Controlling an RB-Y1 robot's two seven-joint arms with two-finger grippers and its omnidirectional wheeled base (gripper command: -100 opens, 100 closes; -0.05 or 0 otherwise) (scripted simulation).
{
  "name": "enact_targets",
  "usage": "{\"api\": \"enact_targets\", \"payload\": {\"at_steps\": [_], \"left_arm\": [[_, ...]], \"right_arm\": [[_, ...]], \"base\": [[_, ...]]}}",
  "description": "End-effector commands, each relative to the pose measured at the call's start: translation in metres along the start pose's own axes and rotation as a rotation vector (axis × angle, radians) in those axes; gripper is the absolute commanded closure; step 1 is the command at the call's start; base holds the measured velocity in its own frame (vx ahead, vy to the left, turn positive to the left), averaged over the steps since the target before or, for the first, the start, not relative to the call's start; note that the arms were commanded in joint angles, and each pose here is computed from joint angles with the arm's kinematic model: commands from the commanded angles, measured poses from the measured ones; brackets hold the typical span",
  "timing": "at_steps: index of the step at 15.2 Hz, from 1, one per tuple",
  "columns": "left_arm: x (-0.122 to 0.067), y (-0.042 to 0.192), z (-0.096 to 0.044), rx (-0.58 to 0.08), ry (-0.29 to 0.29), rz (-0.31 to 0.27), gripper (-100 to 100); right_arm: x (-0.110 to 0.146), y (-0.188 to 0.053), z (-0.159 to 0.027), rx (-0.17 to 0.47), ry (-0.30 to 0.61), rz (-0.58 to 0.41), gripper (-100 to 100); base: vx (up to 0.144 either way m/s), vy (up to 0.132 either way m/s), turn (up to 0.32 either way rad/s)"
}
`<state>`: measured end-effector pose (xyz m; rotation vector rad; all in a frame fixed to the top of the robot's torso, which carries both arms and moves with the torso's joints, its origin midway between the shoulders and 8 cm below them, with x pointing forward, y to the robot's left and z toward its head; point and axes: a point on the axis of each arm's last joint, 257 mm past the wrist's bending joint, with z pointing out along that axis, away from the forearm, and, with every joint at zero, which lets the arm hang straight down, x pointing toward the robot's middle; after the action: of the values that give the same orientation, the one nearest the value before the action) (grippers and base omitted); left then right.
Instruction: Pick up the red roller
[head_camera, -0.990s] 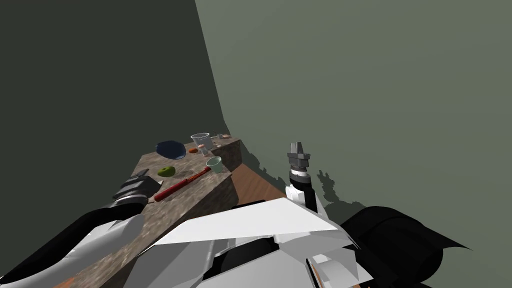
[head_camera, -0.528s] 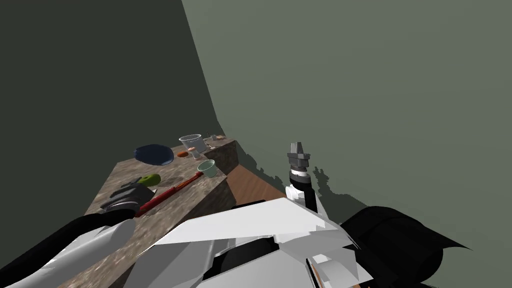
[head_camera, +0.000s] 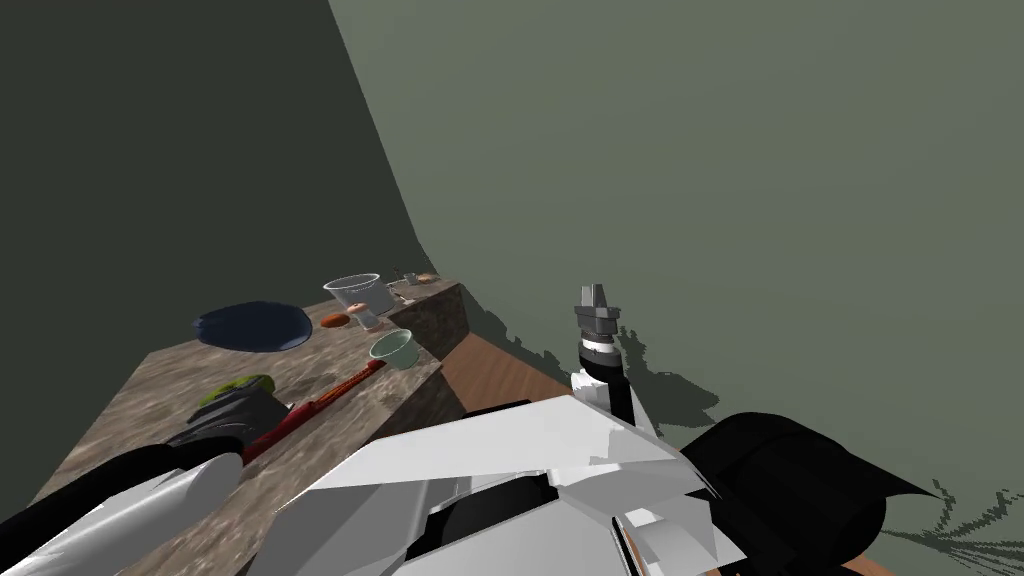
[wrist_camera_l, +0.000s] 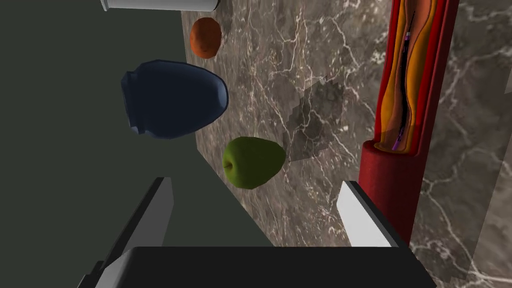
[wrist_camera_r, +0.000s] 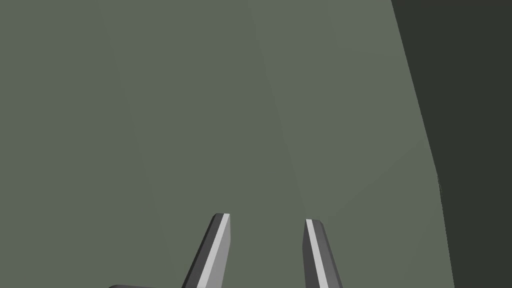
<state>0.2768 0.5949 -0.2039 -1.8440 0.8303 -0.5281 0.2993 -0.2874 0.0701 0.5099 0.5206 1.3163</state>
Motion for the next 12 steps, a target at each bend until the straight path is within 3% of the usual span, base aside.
{"api": "enact_targets", "payload": {"at_steps": [1,2,12], "left_arm": [[-0.007,0.008,-0.002,-0.03,-0.014,-0.004,-100],[-0.021,0.017,-0.002,-0.068,-0.042,-0.013,-100],[-0.082,0.071,-0.016,-0.283,-0.178,-0.053,-100]], "right_arm": [[0.0,0.0,0.0,0.0,0.0,0.0,0],[0.0,0.0,0.0,0.0,0.0,0.0,0],[0.0,0.0,0.0,0.0,0.0,0.0,0]], "base": [[0.038,-0.007,-0.042],[0.037,-0.013,-0.127],[0.055,-0.015,-0.156]]}}
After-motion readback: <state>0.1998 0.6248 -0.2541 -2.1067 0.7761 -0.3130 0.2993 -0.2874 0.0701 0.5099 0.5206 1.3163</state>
